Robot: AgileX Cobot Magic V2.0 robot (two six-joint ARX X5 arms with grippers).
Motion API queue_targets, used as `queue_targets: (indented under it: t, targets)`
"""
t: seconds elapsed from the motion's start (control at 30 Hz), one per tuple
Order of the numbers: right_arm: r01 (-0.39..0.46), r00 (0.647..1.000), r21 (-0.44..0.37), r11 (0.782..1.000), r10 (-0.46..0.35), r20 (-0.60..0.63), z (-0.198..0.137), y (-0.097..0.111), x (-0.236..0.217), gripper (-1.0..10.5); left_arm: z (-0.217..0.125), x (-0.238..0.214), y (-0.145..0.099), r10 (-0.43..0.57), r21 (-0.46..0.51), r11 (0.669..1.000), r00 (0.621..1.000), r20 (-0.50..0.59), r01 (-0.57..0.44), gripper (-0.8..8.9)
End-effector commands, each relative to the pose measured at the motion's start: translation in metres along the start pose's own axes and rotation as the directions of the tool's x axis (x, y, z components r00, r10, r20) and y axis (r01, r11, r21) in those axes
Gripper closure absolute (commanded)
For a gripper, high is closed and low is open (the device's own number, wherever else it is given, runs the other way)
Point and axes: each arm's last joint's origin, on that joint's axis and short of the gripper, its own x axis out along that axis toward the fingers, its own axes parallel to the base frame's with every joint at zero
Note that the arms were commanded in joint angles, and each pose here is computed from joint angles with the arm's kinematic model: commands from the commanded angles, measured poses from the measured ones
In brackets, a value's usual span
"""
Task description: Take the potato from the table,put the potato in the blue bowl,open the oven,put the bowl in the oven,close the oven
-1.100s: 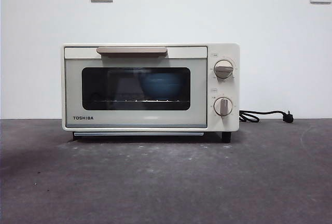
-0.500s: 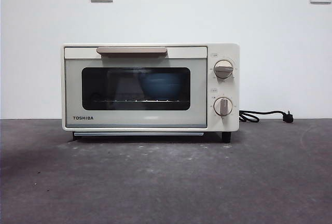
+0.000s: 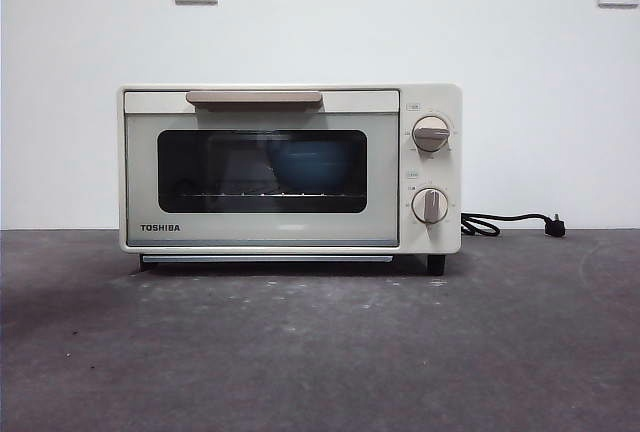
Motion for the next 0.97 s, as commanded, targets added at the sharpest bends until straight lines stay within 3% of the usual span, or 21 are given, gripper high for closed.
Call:
queue_targets:
  t: [0.03,0.17,0.3,0.63,0.97]
  targets:
    - [0.001,1.0,-0.004,1.0,-0.001,0.003,0.0,0.0,-0.001,9.4,-0.009,-0.006,-0.001,0.094,0.141,0.984,0.988,0.125,-0.111,8.18]
    - [0.001,1.0,-0.003,1.0,-0.001,0.003,0.0,0.0,-0.001,9.4,-0.038,-0.004,-0.002,0.236,0.158,0.948,0.943,0.235,-0.276,8.18]
    - [0.001,1.0,-0.004,1.0,-0.001,0.004,0.0,0.0,-0.001,9.4,-0.084,0.003,-0.006,0.309,0.141,0.928,0.925,0.222,-0.344,8.18]
    - [0.001,1.0,-0.005,1.0,-0.001,0.008,-0.001,0.001,-0.002,9.4,-0.168,0.021,-0.012,0.357,0.079,0.929,0.932,0.067,-0.361,8.18]
    - [0.001,1.0,-0.007,1.0,-0.001,0.015,-0.003,0.001,-0.005,9.4,-0.217,0.03,-0.018,0.338,0.049,0.94,0.941,-0.021,-0.337,8.18]
